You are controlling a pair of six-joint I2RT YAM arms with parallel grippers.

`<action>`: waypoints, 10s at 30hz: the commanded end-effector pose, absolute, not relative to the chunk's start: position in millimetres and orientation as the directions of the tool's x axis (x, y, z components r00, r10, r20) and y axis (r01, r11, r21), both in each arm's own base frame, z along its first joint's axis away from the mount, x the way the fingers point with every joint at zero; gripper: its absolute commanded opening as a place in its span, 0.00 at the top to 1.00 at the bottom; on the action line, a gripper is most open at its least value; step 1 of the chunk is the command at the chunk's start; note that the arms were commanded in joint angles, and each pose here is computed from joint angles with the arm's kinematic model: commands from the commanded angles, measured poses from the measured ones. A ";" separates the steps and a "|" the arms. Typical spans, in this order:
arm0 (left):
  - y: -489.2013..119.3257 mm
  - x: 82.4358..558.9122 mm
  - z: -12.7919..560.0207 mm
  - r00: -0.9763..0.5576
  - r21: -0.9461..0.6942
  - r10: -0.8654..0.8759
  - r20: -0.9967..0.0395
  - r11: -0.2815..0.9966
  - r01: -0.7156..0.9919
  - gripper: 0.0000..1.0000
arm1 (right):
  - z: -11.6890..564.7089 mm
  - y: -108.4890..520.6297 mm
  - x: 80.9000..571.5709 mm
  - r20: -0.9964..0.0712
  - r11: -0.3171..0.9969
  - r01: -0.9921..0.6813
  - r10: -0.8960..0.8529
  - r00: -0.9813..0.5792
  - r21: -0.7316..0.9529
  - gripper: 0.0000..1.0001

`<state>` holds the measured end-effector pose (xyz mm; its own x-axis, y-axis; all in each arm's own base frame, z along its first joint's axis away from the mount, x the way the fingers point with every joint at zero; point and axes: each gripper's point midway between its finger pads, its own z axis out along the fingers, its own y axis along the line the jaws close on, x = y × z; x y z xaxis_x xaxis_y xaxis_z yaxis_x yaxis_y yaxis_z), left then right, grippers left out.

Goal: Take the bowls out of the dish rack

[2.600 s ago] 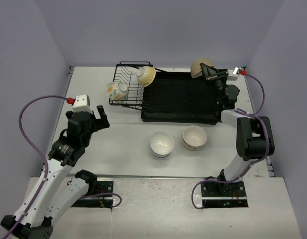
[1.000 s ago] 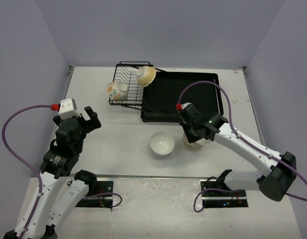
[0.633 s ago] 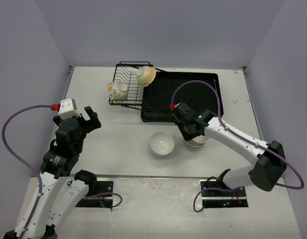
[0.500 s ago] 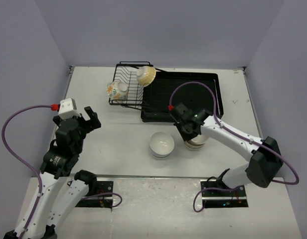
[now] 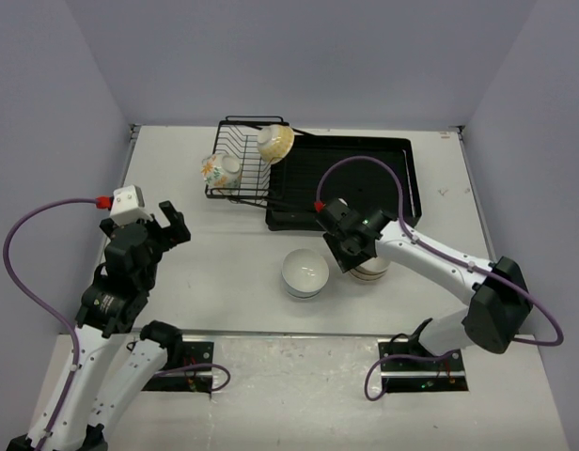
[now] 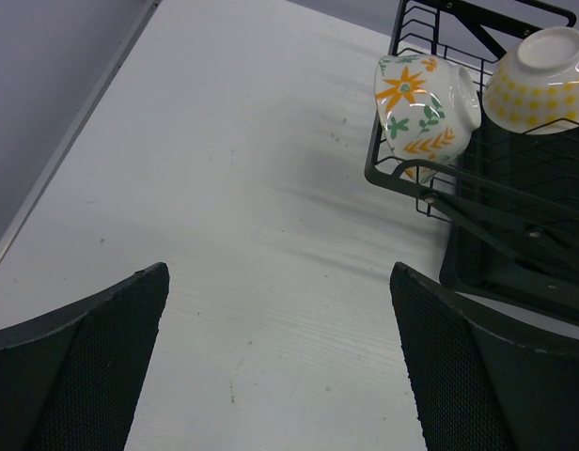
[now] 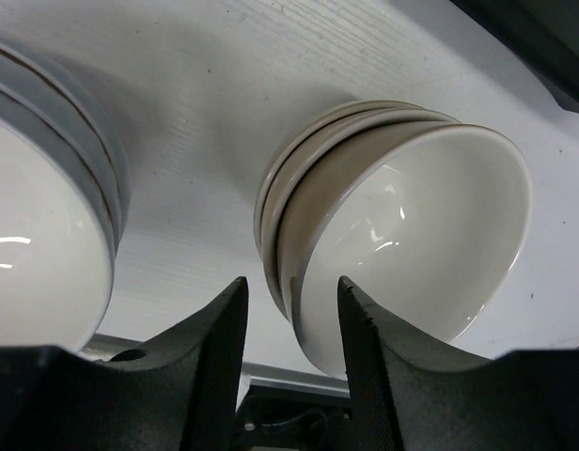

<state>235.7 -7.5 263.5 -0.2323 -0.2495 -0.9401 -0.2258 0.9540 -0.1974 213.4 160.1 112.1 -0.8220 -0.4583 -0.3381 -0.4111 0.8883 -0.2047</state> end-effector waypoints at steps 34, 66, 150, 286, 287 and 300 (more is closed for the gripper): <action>-67.6 297.0 308.1 -0.315 -0.362 -0.373 -0.873 0.927 -0.093 0.00 | 249.0 170.3 187.3 -0.883 0.861 -0.449 -0.002 -0.469 0.237 0.41; -49.5 417.6 270.1 -0.477 -0.900 -0.795 -0.376 0.190 0.393 0.00 | 250.8 195.4 162.5 -0.877 0.735 -0.619 -0.070 -0.475 0.276 0.41; -79.8 435.9 238.9 -0.611 -0.933 -0.752 -0.246 0.012 0.361 0.35 | 223.9 209.9 170.9 -0.836 0.736 -0.627 -0.158 -0.526 0.255 0.42; -143.5 398.8 339.4 -0.659 -0.779 -0.654 -0.373 -0.165 0.605 1.00 | 221.3 205.7 176.3 -0.838 0.764 -0.599 -0.148 -0.526 0.241 0.44; -143.1 398.0 343.2 -0.651 -0.771 -0.654 -0.385 -0.159 0.616 1.00 | 220.7 205.0 176.6 -0.836 0.768 -0.594 -0.147 -0.528 0.241 0.44; -152.3 391.4 423.1 -0.347 -0.534 -0.549 -0.760 0.222 0.816 1.00 | 236.7 200.2 199.1 -0.845 0.821 -0.515 -0.079 -0.529 0.245 0.44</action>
<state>407.6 -149.7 386.3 -0.5491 -0.6144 -0.5666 0.6655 0.0887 -0.7411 182.3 198.8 208.9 -0.5723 -0.1508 -0.8061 -0.5420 0.8072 0.2338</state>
